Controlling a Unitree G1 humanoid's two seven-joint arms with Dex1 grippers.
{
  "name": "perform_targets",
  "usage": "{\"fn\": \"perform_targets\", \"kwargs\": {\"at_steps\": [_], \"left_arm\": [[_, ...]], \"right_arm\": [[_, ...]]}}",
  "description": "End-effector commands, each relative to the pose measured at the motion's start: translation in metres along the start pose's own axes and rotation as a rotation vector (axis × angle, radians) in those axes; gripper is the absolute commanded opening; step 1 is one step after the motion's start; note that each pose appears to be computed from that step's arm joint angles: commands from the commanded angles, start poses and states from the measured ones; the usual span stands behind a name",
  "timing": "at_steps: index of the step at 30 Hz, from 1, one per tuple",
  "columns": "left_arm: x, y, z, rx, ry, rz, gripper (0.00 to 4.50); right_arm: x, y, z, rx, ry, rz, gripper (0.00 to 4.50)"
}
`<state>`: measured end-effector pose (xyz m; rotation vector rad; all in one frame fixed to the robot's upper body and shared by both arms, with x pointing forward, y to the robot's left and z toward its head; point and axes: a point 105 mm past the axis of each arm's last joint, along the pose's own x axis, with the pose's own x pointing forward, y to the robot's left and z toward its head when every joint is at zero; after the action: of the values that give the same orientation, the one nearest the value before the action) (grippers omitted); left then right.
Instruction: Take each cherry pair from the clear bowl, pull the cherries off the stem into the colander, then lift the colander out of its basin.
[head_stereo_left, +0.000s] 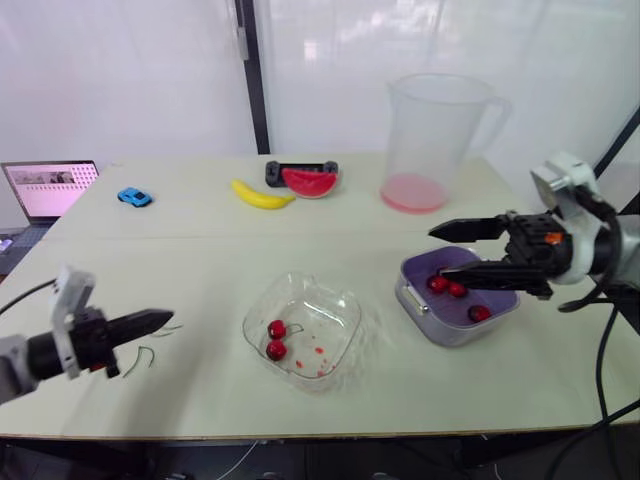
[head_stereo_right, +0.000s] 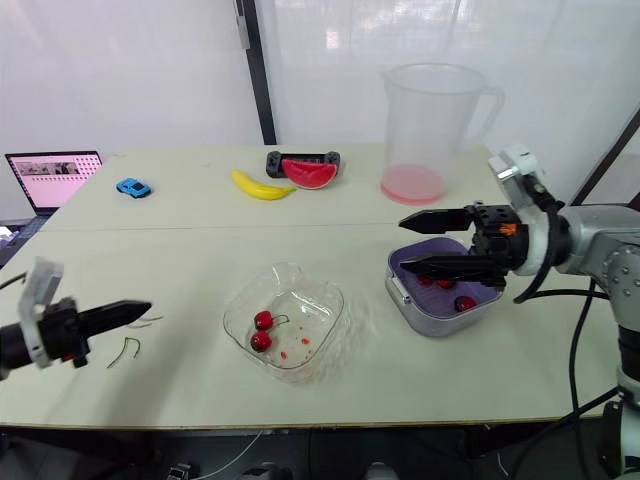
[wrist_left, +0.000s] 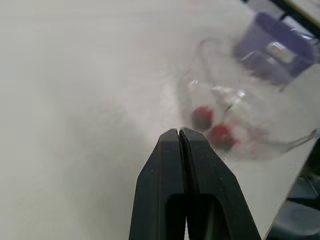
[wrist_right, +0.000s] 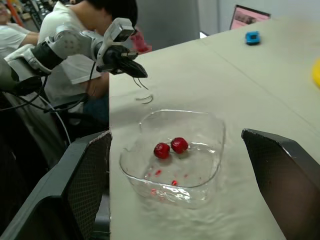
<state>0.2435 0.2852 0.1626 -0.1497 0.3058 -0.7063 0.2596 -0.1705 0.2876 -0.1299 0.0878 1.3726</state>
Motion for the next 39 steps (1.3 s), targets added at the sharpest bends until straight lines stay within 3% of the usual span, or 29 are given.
{"fn": "perform_targets", "kwargs": {"at_steps": [1, 8, 15, 26, 34, 39], "left_arm": [[-0.015, 0.019, -0.007, -0.011, -0.044, 0.109, 0.00], [-0.017, 0.047, -0.048, -0.063, 0.034, 0.257, 0.00], [-0.024, 0.065, -0.065, -0.082, 0.075, 0.322, 0.00], [-0.029, 0.069, -0.057, -0.094, -0.007, 0.318, 0.00], [-0.039, 0.072, -0.051, -0.088, -0.031, 0.304, 3.83], [-0.051, 0.066, -0.019, -0.025, -0.113, 0.253, 3.83]], "right_arm": [[0.008, 0.007, 0.011, -0.070, -0.016, 0.036, 4.46], [0.017, 0.011, 0.008, -0.083, 0.008, 0.050, 4.46], [0.018, 0.013, 0.007, -0.084, 0.028, 0.038, 4.46], [0.019, 0.009, 0.006, -0.084, 0.030, 0.027, 4.46], [0.020, 0.008, 0.005, -0.084, 0.034, 0.028, 4.50], [0.019, 0.012, 0.004, -0.072, 0.046, 0.041, 4.50]]}}
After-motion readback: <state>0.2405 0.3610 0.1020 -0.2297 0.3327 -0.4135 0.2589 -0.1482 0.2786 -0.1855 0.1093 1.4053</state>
